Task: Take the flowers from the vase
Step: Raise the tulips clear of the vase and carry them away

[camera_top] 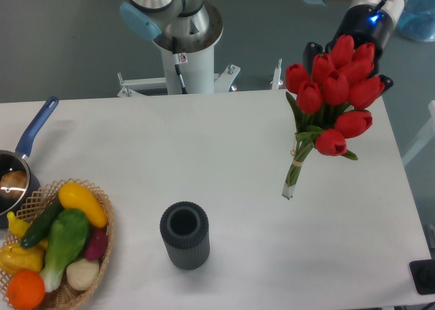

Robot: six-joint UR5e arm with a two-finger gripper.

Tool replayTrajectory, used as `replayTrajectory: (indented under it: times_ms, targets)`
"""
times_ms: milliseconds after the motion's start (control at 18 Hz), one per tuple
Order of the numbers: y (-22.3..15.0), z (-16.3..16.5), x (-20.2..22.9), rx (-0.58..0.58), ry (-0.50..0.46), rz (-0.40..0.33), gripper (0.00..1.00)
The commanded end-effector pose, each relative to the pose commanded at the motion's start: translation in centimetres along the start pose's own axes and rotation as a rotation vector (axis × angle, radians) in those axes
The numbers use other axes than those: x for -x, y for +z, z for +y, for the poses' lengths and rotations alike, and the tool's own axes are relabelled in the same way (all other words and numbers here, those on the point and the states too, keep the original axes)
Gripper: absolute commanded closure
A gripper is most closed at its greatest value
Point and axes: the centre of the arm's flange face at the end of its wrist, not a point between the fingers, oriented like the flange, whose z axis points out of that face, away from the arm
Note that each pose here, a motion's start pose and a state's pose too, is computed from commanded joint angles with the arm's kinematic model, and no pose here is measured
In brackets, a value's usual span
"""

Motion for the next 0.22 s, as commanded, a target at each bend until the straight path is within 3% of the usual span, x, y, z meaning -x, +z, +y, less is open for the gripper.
replayTrajectory:
  times_ms: [222]
  targets:
    - [0.00, 0.00, 0.00, 0.000, 0.000, 0.000, 0.62]
